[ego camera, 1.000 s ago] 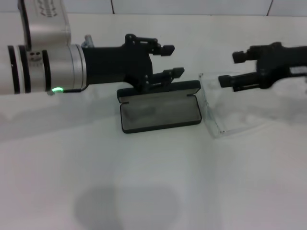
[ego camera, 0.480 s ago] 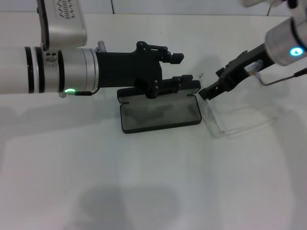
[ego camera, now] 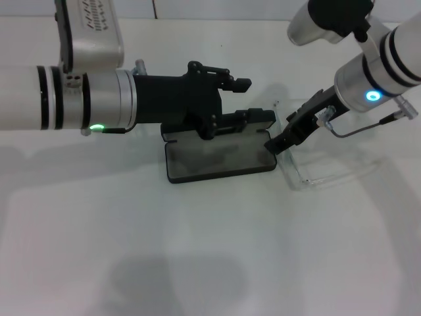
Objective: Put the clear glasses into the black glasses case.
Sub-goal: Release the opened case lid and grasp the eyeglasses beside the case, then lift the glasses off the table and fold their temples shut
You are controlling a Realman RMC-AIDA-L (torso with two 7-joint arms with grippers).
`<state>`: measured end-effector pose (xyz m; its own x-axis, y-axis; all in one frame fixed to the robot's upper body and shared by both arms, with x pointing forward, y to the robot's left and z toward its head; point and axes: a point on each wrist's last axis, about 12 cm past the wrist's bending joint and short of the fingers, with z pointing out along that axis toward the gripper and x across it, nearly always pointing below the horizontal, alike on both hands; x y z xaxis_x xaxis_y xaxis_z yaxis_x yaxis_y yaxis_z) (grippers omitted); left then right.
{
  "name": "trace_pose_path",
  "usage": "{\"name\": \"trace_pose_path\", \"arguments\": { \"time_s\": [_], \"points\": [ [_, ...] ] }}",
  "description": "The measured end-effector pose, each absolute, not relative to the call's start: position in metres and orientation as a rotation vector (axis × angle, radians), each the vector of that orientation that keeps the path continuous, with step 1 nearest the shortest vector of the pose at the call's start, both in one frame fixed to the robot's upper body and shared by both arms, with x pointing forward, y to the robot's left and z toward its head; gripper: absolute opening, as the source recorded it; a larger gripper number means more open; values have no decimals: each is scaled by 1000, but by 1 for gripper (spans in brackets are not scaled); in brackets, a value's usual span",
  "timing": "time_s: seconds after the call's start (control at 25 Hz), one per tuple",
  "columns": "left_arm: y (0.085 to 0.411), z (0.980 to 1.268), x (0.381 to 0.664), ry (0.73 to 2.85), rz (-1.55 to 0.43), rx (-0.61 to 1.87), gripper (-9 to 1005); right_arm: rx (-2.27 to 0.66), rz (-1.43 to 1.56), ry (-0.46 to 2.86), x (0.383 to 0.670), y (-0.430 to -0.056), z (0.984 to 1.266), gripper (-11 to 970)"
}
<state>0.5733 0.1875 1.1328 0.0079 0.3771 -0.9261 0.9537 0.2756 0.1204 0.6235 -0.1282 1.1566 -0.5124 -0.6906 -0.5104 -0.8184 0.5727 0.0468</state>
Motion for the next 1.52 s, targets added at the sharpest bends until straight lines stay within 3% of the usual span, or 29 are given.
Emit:
{"name": "trace_pose_path", "arguments": {
  "time_s": [0.56,0.8,0.88,1.2,1.52],
  "points": [
    [181,1128,576,1541,-728,1311,490,-1148,388,2419,624,-136,1137,622],
    [181,1128,576,1541,-728,1311,490,-1149,378,2442,622,-142,1133,389],
    [181,1128,576,1541,-728,1311,490,-1154,376,2450,621,-143,1133,204],
    [182,1129,576,1539,-737,1297,491,-1172,322,2465,619,-158,1136,137],
    [185,1133,571,1517,-800,1235,491,-1069,396,2337,605,-212,1163,124]
  ]
}}
